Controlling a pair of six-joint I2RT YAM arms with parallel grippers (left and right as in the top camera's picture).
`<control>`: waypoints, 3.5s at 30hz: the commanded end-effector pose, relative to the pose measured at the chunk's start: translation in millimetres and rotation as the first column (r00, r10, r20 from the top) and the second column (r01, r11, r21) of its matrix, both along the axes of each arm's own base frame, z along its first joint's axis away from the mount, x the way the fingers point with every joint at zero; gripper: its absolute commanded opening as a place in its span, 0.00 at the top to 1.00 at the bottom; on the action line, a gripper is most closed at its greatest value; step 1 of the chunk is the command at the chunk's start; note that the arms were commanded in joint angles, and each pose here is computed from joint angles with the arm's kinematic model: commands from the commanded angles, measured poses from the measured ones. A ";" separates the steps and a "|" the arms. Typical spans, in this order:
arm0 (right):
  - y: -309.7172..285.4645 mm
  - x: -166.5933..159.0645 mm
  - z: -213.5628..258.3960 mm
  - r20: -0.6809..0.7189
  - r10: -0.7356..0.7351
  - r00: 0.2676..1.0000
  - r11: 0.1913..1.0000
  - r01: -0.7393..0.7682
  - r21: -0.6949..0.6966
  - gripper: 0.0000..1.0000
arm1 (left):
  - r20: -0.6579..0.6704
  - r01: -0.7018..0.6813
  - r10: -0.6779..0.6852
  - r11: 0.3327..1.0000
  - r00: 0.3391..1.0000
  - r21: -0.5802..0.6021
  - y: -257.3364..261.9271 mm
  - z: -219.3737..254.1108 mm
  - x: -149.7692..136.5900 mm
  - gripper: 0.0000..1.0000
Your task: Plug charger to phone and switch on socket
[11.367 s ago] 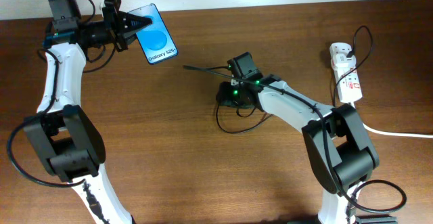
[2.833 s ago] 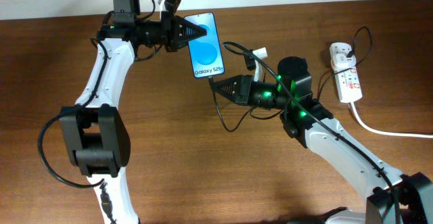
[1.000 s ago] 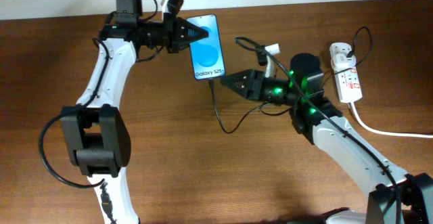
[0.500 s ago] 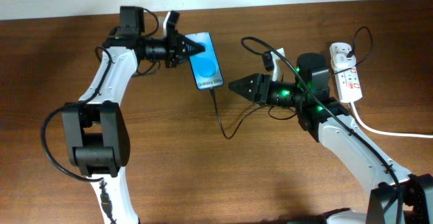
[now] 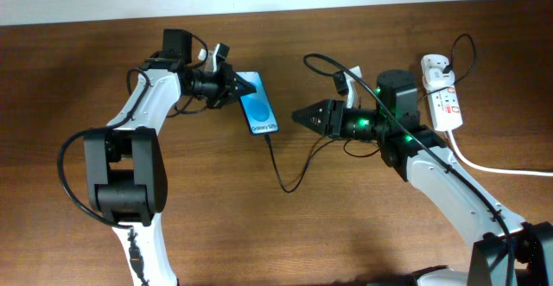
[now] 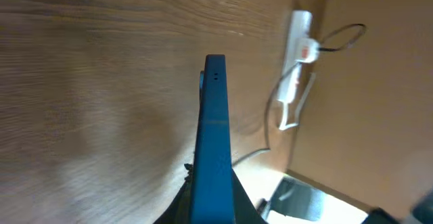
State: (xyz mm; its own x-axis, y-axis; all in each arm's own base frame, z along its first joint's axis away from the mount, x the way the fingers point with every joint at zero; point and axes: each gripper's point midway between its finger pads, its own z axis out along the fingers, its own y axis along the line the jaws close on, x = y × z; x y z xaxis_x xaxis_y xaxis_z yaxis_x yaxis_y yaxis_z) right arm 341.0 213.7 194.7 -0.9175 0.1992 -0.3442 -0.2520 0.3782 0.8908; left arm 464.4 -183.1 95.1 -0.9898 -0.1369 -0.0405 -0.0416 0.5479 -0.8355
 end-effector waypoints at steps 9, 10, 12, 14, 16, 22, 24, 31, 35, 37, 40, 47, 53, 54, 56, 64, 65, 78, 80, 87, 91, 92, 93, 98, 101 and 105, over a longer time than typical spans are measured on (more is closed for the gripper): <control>-0.7 -3.0 7.9 0.043 0.021 0.999 1.000 -0.021 -0.006 0.49 | -0.055 -0.006 0.014 0.988 0.998 0.153 9.9 -36.0 -8.1 1.00; -0.7 -3.2 7.6 0.042 0.021 0.999 1.000 -0.021 -0.006 0.49 | -0.061 -0.002 0.012 0.988 0.998 0.153 8.7 -38.7 -8.9 1.00; -0.8 -3.4 7.3 0.039 0.021 0.999 1.000 -0.021 -0.007 0.48 | -0.088 0.008 0.005 0.988 0.996 0.155 5.9 -50.6 -11.7 1.00; -0.8 -3.4 7.2 0.039 0.021 0.999 1.000 -0.020 -0.007 0.49 | -0.132 0.021 0.000 0.988 0.991 0.154 3.7 -68.6 -16.5 1.00; -0.8 -3.4 7.2 0.039 0.021 0.999 1.000 -0.020 -0.007 0.49 | -0.159 0.028 -0.005 0.990 0.987 0.140 2.1 -77.5 -19.5 1.00; -0.9 -3.2 7.1 0.042 0.021 0.999 1.000 -0.020 -0.008 0.49 | -0.172 0.029 -0.003 0.989 0.985 0.147 2.9 -84.2 -20.7 1.00; -1.1 -2.8 6.9 0.042 0.018 0.999 1.000 -0.018 -0.010 0.49 | -0.168 0.024 0.006 0.984 0.986 0.176 6.3 -87.8 -19.7 1.00; -1.1 -2.8 6.9 0.042 0.018 0.999 1.000 -0.018 -0.010 0.49 | -0.171 0.024 0.007 0.984 0.985 0.179 6.8 -88.3 -20.2 0.79; -1.4 -2.3 6.7 0.042 0.015 0.999 1.000 -0.015 -0.012 0.48 | -0.192 0.027 0.008 0.983 0.981 0.181 7.3 -88.8 -24.3 0.69; -1.4 -2.3 6.7 0.042 0.015 0.999 1.000 -0.015 -0.012 0.48 | -0.193 0.028 0.008 0.983 0.981 0.181 7.4 -88.9 -24.6 0.66; -1.4 -2.3 6.7 0.042 0.015 0.999 1.000 -0.015 -0.012 0.48 | -0.193 0.027 0.009 0.983 0.981 0.182 7.5 -88.8 -24.4 0.60; -1.6 -1.8 6.4 0.043 0.012 0.999 1.000 -0.012 -0.014 0.48 | -0.216 0.018 0.046 0.959 0.975 0.283 20.5 -93.4 -25.1 0.56; -2.2 -0.7 5.8 0.044 0.006 0.999 1.000 -0.005 -0.018 0.48 | -0.210 0.009 0.085 0.912 0.974 0.410 38.6 -90.5 -19.9 0.55; -2.2 -0.7 5.8 0.044 0.005 0.999 1.000 -0.005 -0.018 0.48 | -0.208 0.008 0.091 0.902 0.974 0.432 41.6 -90.2 -19.4 0.54; -2.4 -0.3 5.6 0.044 0.003 0.999 1.000 -0.002 -0.019 0.48 | -0.206 0.012 0.102 0.872 0.973 0.489 49.1 -91.8 -20.5 0.53; -2.7 0.3 5.3 0.044 0.000 0.999 1.000 0.001 -0.021 0.48 | -0.192 0.038 0.099 0.796 0.976 0.604 57.4 -100.1 -25.9 0.52; -2.7 0.3 5.3 0.044 0.000 0.999 1.000 0.001 -0.021 0.48 | -0.191 0.037 0.101 0.792 0.976 0.610 58.6 -100.5 -25.8 0.52; -2.7 -2.1 3.7 0.028 0.004 1.000 1.000 -0.003 -0.022 0.49 | 0.002 -0.062 0.086 0.712 0.996 0.700 79.0 -26.0 -1.4 0.52; -2.5 -3.0 5.0 0.030 0.007 1.000 1.000 -0.007 -0.020 0.49 | 0.093 -0.106 0.058 0.714 0.994 0.692 80.2 13.4 0.6 0.52; -5.4 -7.0 12.9 0.103 0.015 0.995 0.999 -0.009 -0.052 0.49 | 0.296 -0.242 0.059 0.734 0.953 0.634 82.0 108.8 -8.3 0.45; -15.5 -11.6 8.9 0.124 -0.020 0.992 0.990 0.037 -0.135 0.49 | 0.353 -0.281 0.062 0.740 0.933 0.611 83.3 137.7 -16.1 0.38; -17.6 -12.8 9.0 0.129 -0.027 0.991 0.988 0.046 -0.150 0.49 | 0.356 -0.283 0.063 0.741 0.932 0.610 83.5 140.2 -17.6 0.37; -21.3 -15.1 9.1 0.141 -0.036 0.989 0.982 0.061 -0.177 0.49 | 0.354 -0.281 0.063 0.740 0.933 0.611 84.0 141.4 -19.8 0.31; -42.3 -25.0 8.8 0.182 -0.094 0.979 0.943 0.147 -0.300 0.48 | 0.312 -0.256 0.062 0.730 0.948 0.634 86.8 134.8 -28.5 0.18; -54.3 -28.4 6.8 0.180 -0.143 0.973 0.914 0.200 -0.352 0.48 | 0.302 -0.249 0.061 0.729 0.951 0.638 87.2 133.5 -31.0 0.01; -65.0 -36.1 3.0 0.166 -0.161 0.973 0.888 0.216 -0.406 0.48 | 0.302 -0.249 0.061 0.729 0.951 0.638 87.2 133.5 -31.0 0.01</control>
State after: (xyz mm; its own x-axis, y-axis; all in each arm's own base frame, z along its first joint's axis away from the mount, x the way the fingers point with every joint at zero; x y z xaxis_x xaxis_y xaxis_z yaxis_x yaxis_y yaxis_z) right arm 298.9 162.9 193.6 -0.8534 0.1768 -0.4903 -0.2398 0.7021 0.6705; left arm 433.1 -98.9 223.1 -0.9072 -0.1337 -0.3989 -0.0260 0.9641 -0.2641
